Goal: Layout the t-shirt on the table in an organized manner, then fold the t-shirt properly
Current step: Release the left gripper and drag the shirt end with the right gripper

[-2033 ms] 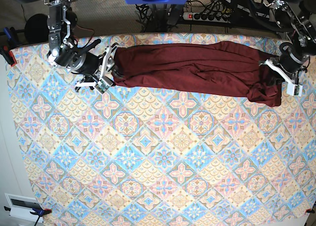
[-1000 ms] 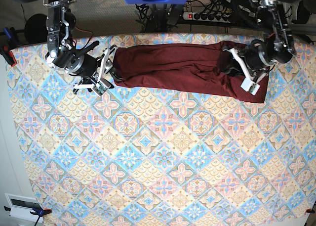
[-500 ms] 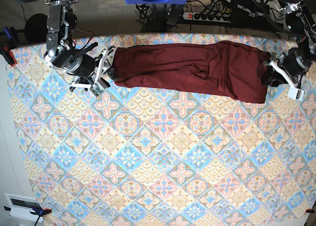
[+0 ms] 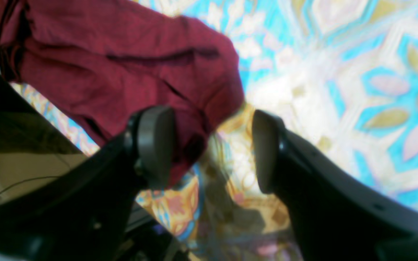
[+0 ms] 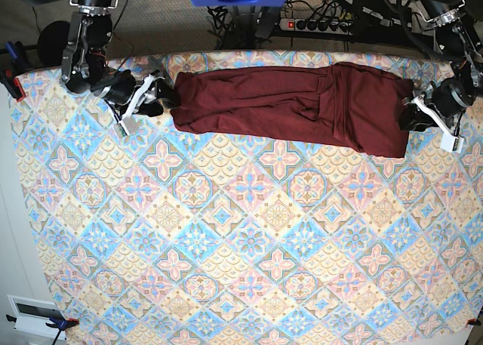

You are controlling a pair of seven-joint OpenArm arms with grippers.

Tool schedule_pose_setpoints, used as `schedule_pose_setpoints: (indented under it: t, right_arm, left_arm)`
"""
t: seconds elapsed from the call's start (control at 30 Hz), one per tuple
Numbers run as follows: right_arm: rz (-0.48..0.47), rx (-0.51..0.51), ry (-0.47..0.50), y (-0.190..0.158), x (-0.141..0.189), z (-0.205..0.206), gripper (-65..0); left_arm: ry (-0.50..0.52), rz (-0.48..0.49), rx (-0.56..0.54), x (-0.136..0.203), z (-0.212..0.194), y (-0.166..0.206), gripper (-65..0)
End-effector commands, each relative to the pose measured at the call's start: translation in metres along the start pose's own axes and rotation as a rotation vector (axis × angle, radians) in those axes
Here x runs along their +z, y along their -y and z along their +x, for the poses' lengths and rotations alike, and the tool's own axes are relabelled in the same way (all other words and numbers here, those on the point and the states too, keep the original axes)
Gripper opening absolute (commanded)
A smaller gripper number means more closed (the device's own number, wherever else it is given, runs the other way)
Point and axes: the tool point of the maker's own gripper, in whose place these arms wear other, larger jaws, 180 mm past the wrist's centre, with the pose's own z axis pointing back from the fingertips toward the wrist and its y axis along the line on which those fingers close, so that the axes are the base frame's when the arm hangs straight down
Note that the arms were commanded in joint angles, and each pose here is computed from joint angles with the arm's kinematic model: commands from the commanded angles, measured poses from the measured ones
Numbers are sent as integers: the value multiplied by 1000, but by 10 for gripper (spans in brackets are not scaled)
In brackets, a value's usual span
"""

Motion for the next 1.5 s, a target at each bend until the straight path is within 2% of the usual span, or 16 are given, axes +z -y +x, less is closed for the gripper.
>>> schedule_pose_setpoints:
  t: [0.0,0.1,0.43,0.7,0.77,0.83,0.97,1.03,1.23,1.47]
  right_arm:
    - [8,21,42,0,4,13,-318]
    - [16,20,41,-3,2,13,-318]
    - [80,-98,38,-20,-24,-6,-318]
    - [164,-129,5,-49,-47,-19,-324]
    - [169,-150,-2,-49,-50,-24,-363]
    - [171,-154,-3,-48,-52,-24,-428]
    - [167,-114,44,-43,-53,4,-591]
    - [136,-117,86,-29,-48,20,-650]
    - [37,-119,200,12,-25,60,-648]
    - [-145,-126,187,88,18,67,-647]
  left_arm:
    - [39,1,-24,6,14,-1,-453]
    - [37,1,-20,5,13,-1,-453]
    - [38,1,-21,5,14,-1,-453]
    - [59,1,-25,5,22,-1,-453]
    - [59,1,-25,5,22,-1,-453]
    - [59,1,-25,5,22,-1,-453]
    - [61,-1,-25,5,23,-1,-453]
    - [61,-1,-25,5,23,-1,-453]
    - [101,-4,-22,6,28,0,-453]
    - [106,-6,-22,6,30,0,-453]
